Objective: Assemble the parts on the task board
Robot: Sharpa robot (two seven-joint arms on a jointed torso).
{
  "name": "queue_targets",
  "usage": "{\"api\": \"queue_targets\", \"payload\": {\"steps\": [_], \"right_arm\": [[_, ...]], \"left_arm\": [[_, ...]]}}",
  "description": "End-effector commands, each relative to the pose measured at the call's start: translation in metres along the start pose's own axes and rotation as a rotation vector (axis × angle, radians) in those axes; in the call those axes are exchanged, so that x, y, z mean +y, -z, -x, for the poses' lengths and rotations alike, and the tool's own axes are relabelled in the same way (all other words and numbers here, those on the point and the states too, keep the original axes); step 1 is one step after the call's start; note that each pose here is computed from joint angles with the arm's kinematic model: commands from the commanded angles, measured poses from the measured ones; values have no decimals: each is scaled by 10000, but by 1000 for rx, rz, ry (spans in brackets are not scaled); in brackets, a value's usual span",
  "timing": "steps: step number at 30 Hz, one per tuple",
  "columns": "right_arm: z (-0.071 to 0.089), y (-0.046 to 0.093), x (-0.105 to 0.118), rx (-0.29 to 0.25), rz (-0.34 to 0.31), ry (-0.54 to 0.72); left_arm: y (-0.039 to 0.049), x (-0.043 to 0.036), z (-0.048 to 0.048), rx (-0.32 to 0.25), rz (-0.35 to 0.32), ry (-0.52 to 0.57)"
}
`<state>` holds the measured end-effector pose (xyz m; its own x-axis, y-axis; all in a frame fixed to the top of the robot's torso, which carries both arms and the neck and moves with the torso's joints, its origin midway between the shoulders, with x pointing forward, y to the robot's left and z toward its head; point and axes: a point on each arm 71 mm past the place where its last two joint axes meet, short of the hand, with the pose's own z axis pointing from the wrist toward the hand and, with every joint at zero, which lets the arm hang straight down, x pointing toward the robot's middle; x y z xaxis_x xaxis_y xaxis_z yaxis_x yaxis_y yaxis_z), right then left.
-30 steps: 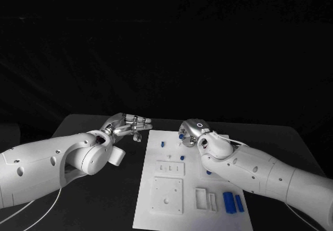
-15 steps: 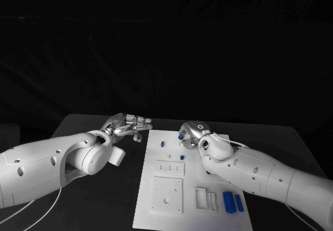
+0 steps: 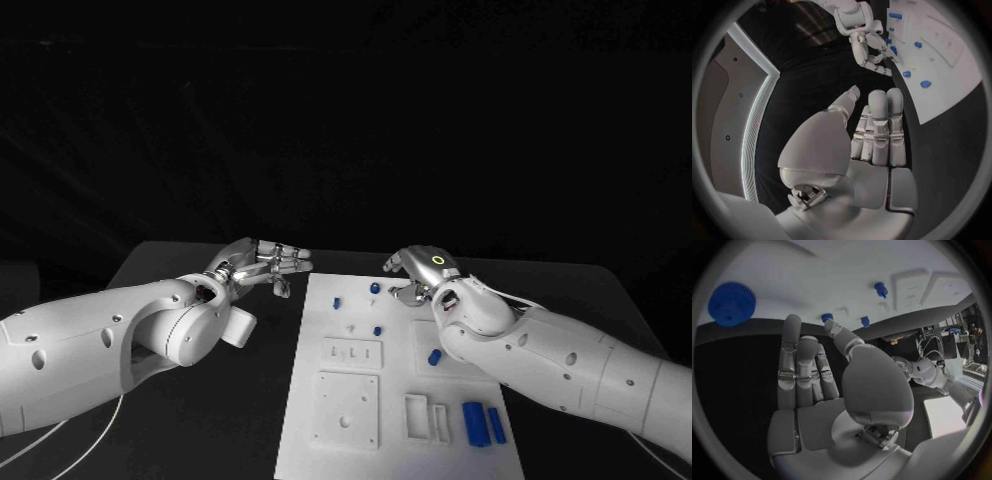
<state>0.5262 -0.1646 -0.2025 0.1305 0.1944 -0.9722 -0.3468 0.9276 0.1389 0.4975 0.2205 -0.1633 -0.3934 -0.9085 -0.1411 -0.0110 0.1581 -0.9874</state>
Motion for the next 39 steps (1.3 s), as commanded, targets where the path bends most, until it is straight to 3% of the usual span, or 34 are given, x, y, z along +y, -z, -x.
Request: {"api": "queue_targets", "payload": {"steps": [1,4,8,18,39], "right_arm": [[134,30,-69,-35,-9,-38],[275,68,-222,-25,-38,-61],[368,125,-456,38,-86,-100],[323,173,-849,171,-155,-124],[88,110,-928,238,-197,-112]], "left_arm": [[-1,-15,14,-1,-8,-3],[2,-12,40,-7,-8,-5],[4,-8,67,-14,-8,-6],[-8,-8,70,-8,-11,-5],[-29,-4,56,3,-11,-4]]}}
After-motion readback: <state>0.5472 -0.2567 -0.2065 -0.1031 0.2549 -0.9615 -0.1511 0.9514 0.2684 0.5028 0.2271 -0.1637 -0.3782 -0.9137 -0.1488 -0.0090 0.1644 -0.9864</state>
